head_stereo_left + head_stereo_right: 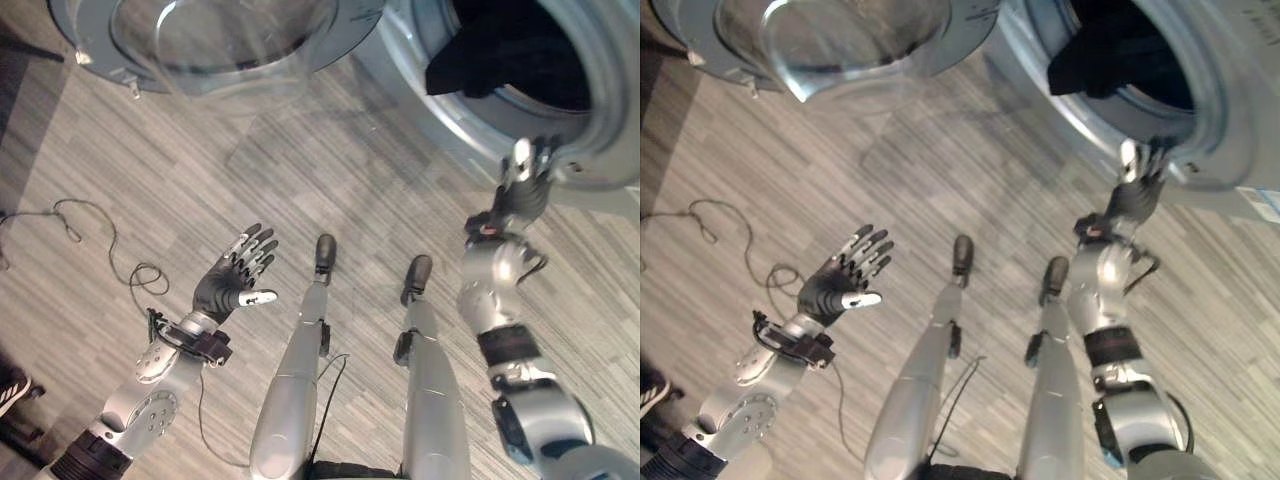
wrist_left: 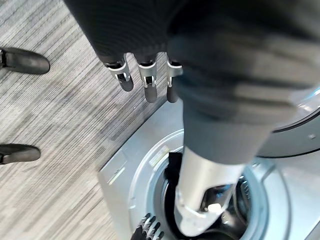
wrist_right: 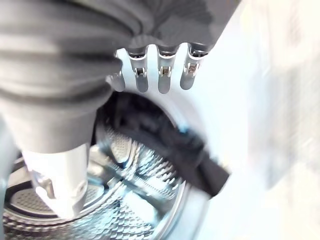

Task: Grab the laundry basket,head to the washer,open it,put in the laundry and shut it.

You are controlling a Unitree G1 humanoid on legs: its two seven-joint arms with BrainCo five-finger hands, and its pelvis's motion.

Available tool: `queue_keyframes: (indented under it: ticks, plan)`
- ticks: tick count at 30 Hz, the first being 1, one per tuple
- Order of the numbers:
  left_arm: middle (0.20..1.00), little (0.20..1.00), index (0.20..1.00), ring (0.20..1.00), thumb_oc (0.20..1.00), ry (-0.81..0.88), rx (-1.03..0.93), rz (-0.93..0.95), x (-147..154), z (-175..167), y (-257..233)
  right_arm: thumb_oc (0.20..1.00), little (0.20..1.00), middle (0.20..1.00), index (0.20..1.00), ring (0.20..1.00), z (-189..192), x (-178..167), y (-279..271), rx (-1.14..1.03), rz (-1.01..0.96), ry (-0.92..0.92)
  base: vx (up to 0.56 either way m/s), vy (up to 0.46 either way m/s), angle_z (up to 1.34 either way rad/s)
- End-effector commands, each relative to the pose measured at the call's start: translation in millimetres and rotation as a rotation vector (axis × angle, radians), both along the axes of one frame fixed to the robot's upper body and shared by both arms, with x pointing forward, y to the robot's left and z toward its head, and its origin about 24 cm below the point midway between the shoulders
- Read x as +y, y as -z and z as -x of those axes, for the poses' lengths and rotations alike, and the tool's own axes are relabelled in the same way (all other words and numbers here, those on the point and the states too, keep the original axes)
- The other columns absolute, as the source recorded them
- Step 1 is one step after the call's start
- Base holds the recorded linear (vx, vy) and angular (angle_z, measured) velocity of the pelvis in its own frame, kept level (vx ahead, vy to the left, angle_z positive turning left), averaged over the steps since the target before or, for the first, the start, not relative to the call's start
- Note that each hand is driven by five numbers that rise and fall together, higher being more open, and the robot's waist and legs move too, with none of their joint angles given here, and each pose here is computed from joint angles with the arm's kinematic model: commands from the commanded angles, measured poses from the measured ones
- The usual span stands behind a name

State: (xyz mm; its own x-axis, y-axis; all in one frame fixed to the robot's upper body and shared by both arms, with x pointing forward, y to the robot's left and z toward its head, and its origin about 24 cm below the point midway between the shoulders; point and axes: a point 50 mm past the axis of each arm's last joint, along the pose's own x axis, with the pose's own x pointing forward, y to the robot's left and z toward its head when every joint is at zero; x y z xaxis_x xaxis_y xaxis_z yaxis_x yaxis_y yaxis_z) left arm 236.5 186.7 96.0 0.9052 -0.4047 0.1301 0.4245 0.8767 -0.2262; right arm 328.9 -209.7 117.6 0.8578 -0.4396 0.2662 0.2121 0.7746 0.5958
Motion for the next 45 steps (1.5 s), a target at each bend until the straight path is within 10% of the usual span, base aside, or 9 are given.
queue_keyframes:
  ticks: [1,19,26,38,45]
  plan:
    - [1.0,1.0,1.0,1.0,1.0,0.017,0.077,-0.096,4.5,24.1,27.4,1.0,1.0,1.0,1.0,1.0,26.0,-9.6,60.7,0.223,0.131,-0.052,0.02,0.119,-0.03]
    - [1.0,1.0,1.0,1.0,1.0,-0.219,0.401,-0.377,55.9,53.2,119.3,1.0,1.0,1.0,1.0,1.0,144.9,-24.4,208.5,0.943,0.199,-0.294,0.04,0.091,-0.18]
    - [1.0,1.0,1.0,1.0,1.0,-0.424,0.816,-0.615,64.3,90.9,212.9,1.0,1.0,1.0,1.0,1.0,185.0,-28.3,241.2,1.151,0.084,-0.198,0.07,0.046,-0.28]
    - [1.0,1.0,1.0,1.0,1.0,-0.5,1.134,-0.709,71.7,149.1,247.3,1.0,1.0,1.0,1.0,1.0,187.2,-84.7,206.0,0.96,0.003,0.131,0.07,0.015,-0.13]
    - [1.0,1.0,1.0,1.0,1.0,-0.454,1.116,-0.692,69.4,140.8,245.9,1.0,1.0,1.0,1.0,1.0,164.2,-194.4,66.8,0.525,0.285,0.601,0.04,-0.011,-0.01]
